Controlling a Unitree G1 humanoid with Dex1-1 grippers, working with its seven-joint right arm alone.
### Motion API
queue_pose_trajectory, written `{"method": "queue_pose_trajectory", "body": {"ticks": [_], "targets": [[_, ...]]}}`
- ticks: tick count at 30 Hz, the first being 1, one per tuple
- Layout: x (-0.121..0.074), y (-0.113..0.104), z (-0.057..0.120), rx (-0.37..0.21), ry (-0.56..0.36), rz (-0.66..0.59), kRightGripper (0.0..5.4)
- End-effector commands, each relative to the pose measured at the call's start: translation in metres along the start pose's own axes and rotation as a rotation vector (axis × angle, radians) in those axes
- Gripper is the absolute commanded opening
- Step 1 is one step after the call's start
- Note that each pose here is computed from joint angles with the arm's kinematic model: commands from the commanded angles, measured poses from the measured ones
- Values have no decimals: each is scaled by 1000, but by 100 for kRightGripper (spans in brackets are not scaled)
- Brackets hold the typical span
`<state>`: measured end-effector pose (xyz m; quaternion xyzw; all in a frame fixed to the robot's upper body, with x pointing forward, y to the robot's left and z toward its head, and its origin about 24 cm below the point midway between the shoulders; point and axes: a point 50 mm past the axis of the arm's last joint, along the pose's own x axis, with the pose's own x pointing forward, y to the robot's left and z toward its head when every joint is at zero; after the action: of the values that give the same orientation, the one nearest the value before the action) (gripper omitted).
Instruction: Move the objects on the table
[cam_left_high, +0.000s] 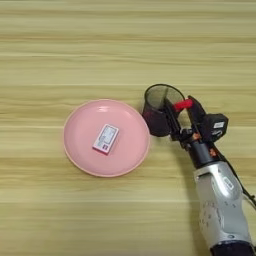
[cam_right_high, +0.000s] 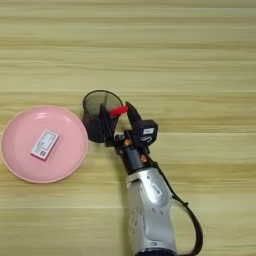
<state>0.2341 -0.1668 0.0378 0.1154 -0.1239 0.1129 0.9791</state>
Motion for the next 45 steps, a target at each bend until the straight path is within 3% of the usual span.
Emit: {"method": "queue_pose_trajectory", "body": {"ticks": [1,24,45], "targets": [[16,2,19,-29,-100,34,311],[15,1,20,-29,-105,33,64],[17,7,32,-31,-154,61,54]]}}
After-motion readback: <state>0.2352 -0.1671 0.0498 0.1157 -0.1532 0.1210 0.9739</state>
